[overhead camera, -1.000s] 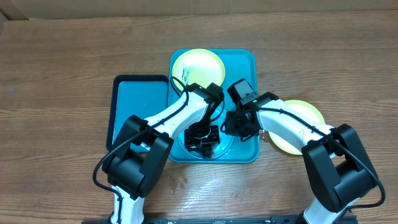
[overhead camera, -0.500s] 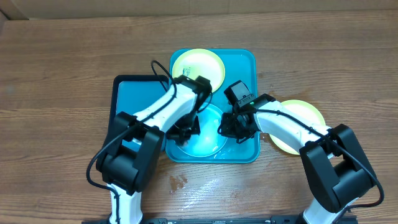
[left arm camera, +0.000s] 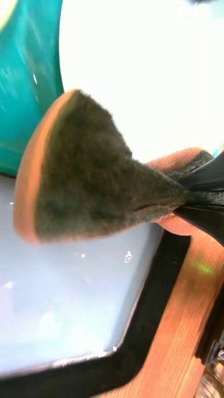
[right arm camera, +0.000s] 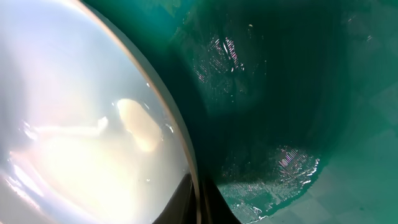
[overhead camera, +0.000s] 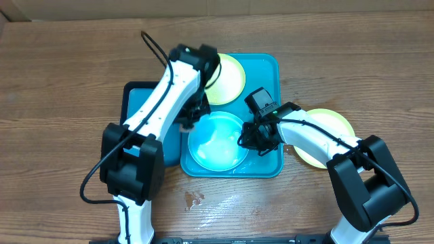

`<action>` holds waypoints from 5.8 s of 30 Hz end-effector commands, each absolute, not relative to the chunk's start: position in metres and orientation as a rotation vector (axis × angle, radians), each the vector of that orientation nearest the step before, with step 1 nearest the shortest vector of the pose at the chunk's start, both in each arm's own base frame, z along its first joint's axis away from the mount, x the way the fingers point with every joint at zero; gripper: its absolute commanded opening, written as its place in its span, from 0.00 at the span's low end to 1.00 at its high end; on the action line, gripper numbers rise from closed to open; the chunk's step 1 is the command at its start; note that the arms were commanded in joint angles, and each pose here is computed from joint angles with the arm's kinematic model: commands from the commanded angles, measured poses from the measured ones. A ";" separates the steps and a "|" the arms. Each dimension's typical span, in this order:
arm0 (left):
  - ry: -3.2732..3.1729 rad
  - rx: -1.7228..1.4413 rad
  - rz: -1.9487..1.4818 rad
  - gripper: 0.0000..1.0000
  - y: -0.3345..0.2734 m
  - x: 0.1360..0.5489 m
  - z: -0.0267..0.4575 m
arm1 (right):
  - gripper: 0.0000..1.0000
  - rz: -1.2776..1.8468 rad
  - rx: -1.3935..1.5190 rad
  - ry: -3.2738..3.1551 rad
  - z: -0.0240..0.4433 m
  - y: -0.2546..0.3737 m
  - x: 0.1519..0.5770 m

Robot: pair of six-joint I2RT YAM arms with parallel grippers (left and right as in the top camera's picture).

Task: Clean dirty plates on tray and stack at the side
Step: 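Drop the sponge into the black tray with the left gripper, then lift the white plate with the right gripper and tilt it over the black tray, then carry the white plate right and stack it on the yellow plate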

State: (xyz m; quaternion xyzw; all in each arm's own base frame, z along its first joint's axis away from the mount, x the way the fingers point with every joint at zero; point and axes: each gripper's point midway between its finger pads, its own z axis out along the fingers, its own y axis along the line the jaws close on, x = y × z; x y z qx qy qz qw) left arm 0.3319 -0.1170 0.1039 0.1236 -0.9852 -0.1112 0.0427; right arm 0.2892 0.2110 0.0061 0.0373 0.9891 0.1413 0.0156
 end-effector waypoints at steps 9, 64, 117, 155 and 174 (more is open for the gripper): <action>-3.038 0.512 -0.717 0.04 -0.042 0.344 0.116 | 0.04 0.271 0.152 3.095 -0.012 0.187 0.287; -3.607 1.087 0.248 1.00 0.041 0.210 0.307 | 0.04 -0.135 -0.396 2.083 0.230 0.365 0.364; -3.473 1.063 0.233 1.00 0.048 0.234 0.279 | 0.04 -0.386 -0.258 1.808 0.283 0.364 0.314; -3.364 0.948 0.276 1.00 0.044 0.242 0.254 | 0.04 0.388 1.370 2.887 0.080 -0.038 0.272; -3.382 0.954 0.260 1.00 0.047 0.246 0.255 | 0.57 0.216 1.487 2.895 0.067 -0.056 0.244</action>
